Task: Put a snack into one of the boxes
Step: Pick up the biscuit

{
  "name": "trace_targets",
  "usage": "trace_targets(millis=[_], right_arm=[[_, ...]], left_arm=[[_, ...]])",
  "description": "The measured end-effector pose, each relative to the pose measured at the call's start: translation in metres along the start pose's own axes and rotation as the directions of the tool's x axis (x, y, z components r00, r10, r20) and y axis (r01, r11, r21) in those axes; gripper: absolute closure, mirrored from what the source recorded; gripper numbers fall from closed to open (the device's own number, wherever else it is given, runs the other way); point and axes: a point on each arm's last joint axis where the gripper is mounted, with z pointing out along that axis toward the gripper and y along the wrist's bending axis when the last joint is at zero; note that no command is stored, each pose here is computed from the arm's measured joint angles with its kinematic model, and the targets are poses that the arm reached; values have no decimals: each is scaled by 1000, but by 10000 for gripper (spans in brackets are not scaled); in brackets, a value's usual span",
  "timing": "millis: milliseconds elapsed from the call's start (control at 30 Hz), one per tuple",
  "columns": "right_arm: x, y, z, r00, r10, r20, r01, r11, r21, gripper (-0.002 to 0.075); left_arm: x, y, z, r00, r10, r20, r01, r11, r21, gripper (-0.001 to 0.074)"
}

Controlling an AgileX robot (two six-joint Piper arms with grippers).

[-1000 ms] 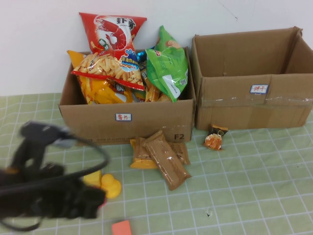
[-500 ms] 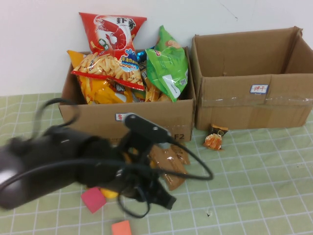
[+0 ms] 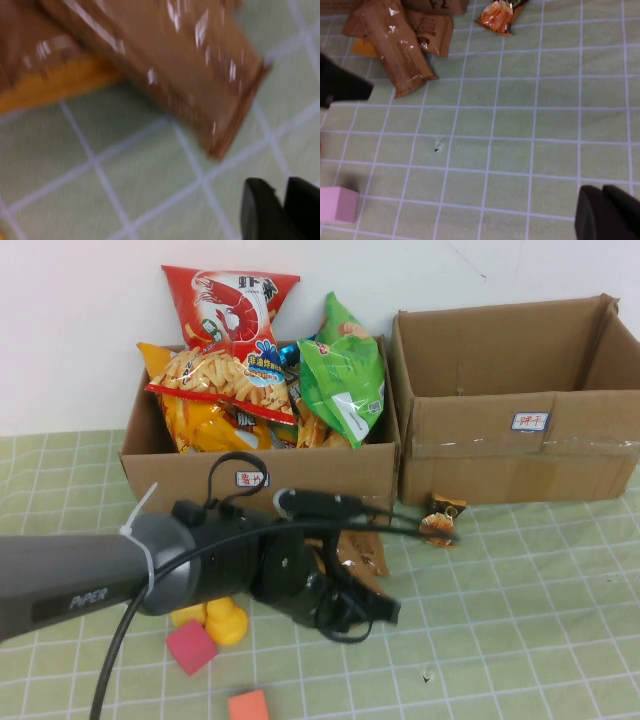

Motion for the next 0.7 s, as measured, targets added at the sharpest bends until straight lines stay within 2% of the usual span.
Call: trace_targets(millis=[67, 233, 300, 400, 700], right_arm=[[0, 0, 0, 1000, 4, 1, -4, 1000, -2, 728], [0, 0, 0, 1000, 5, 2, -5, 1000, -3, 728], [0, 0, 0, 1000, 5, 2, -5, 1000, -3, 728], [0, 0, 0, 1000, 5, 2, -5, 1000, -3, 728], [0, 0, 1, 1000, 7, -2, -7, 1000, -4, 728]], left_arm=[[-7, -2, -1, 998, -31, 54, 30, 999, 15, 582], [-27, -7, -4, 984, -100, 148, 93, 994, 53, 246], [-34, -6, -2, 980, -121, 156, 113, 992, 56, 153], [-42, -3, 3, 984, -112, 136, 109, 994, 33, 116], [-53, 13, 17, 992, -90, 84, 103, 979, -176, 152]])
